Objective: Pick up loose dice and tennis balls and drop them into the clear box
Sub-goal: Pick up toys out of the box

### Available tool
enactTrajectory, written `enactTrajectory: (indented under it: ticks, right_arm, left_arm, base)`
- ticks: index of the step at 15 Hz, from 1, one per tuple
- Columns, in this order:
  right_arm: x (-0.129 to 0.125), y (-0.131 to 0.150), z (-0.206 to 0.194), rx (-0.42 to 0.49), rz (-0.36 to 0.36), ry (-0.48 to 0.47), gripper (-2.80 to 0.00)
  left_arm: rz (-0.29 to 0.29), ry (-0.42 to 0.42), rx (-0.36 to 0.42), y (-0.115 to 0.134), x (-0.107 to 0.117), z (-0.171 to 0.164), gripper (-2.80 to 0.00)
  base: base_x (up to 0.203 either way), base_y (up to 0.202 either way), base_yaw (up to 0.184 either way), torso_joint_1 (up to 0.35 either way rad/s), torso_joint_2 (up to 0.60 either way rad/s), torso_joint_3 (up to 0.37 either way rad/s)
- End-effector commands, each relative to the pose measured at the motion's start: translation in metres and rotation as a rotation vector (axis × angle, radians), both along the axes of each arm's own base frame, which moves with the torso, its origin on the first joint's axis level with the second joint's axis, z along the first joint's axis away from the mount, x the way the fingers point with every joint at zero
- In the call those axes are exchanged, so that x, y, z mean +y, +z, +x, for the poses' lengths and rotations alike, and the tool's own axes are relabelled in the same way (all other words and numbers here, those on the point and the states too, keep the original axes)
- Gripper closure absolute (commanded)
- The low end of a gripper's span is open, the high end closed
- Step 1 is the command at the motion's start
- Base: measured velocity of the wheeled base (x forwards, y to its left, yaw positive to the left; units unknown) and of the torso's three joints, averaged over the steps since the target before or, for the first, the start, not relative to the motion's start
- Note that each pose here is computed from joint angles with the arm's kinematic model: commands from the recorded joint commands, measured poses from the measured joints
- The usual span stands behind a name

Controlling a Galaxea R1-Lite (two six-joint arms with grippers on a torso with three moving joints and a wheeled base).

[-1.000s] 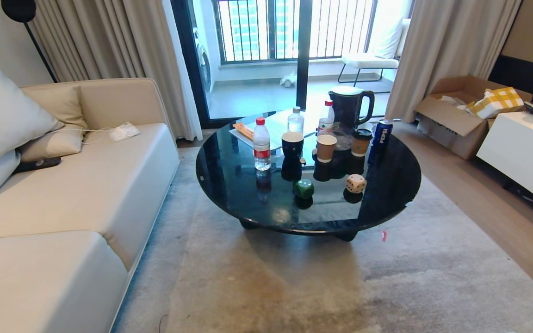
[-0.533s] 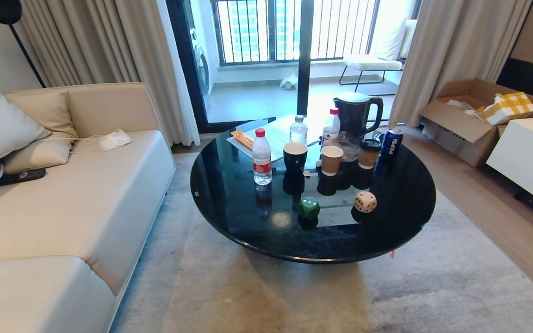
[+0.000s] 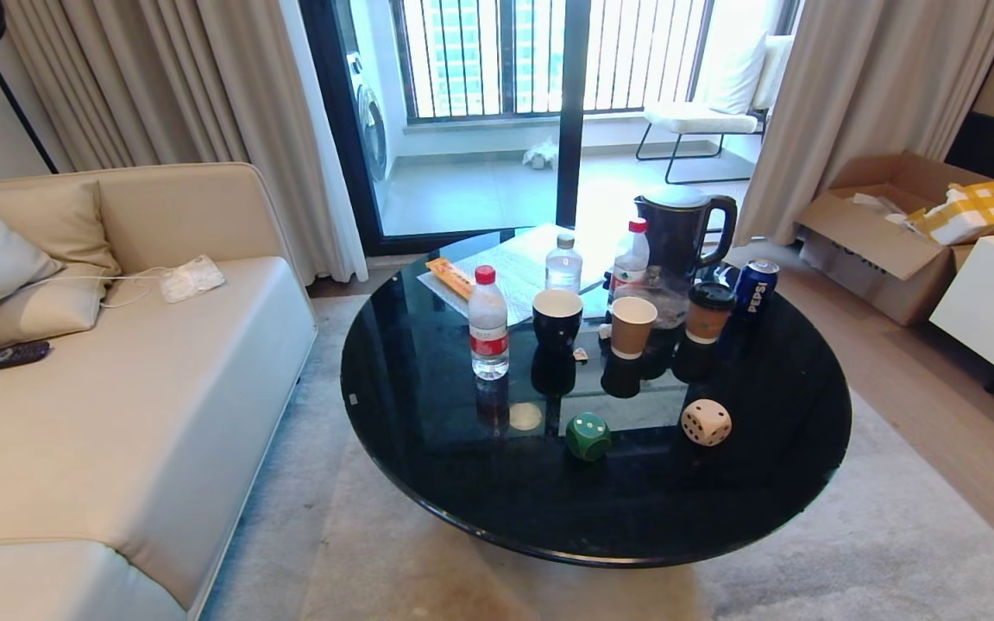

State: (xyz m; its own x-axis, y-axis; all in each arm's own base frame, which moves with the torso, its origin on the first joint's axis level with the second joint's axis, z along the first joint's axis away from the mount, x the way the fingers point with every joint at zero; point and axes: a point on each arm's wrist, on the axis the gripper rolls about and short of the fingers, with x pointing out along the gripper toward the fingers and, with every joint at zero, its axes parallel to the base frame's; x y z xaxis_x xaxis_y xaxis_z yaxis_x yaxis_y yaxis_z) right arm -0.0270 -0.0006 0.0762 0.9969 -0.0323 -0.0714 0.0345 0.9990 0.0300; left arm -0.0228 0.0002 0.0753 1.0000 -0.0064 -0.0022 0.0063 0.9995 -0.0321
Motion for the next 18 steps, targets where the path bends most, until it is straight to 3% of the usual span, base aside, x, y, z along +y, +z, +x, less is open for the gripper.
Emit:
enactTrajectory:
  ticks: [1,3,5,18]
  right_arm:
    - [0.0,-0.0001,0.0,0.001,0.0,0.0,0.0]
    - [0.0,-0.0001,0.0,0.001,0.0,0.0,0.0]
    - [0.0,-0.0001,0.0,0.001,0.0,0.0,0.0]
    - [0.0,-0.0001,0.0,0.001,0.0,0.0,0.0]
  left_arm:
    - [0.0,0.0,-0.001,0.0001,0.0,0.0,0.0]
    - [0.004,-0.001,0.001,-0.0001,0.0,0.0,0.0]
    - [0.053,-0.006,-0.004,0.0004,-0.0002,0.0,0.0]
    - [0.051,-0.006,-0.004,0.0004,-0.0002,0.0,0.0]
  base:
    - [0.053,0.0,0.01,0.007,0.01,0.002]
    - [0.0,0.0,0.0,0.0,0.0,0.0]
    - [0.0,0.0,0.0,0.0,0.0,0.0]
    - [0.0,0.0,0.0,0.0,0.0,0.0]
